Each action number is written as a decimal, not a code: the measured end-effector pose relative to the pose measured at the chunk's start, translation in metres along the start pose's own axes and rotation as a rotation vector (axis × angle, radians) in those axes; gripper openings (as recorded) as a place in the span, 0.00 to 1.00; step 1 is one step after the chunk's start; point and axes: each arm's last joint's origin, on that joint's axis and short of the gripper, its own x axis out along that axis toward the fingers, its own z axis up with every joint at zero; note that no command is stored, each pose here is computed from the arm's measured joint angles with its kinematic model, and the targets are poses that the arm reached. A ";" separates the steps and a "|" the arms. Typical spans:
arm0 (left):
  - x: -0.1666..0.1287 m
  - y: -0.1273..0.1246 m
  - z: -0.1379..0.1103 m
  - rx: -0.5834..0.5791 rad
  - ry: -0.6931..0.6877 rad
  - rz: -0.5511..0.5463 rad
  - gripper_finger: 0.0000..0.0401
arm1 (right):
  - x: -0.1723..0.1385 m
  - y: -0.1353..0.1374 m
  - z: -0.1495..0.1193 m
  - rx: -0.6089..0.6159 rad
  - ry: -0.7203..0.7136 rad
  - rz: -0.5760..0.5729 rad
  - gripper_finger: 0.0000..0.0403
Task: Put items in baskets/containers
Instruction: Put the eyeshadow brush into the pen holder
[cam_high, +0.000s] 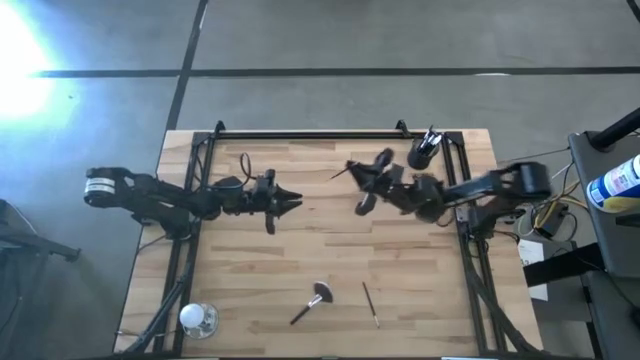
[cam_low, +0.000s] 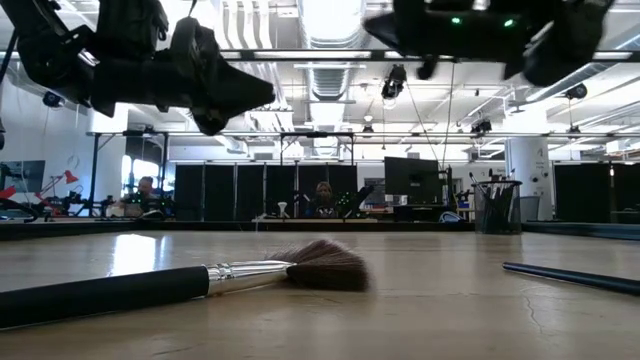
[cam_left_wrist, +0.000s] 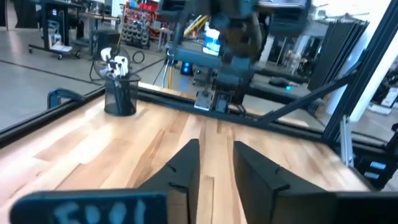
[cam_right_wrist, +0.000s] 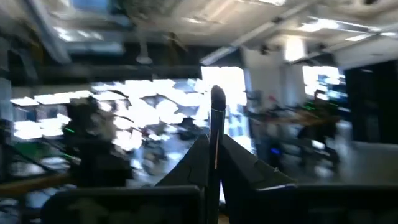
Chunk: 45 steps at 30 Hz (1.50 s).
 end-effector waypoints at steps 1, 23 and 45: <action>0.000 0.000 -0.001 0.007 0.009 0.002 0.23 | -0.007 -0.004 0.005 -0.027 0.031 -0.048 0.04; 0.000 0.001 -0.005 0.054 0.049 0.008 0.24 | -0.152 -0.087 0.041 -0.266 0.195 -0.951 0.03; 0.000 0.001 -0.005 0.061 0.055 0.009 0.24 | -0.108 -0.159 0.003 -0.297 0.410 -1.107 0.03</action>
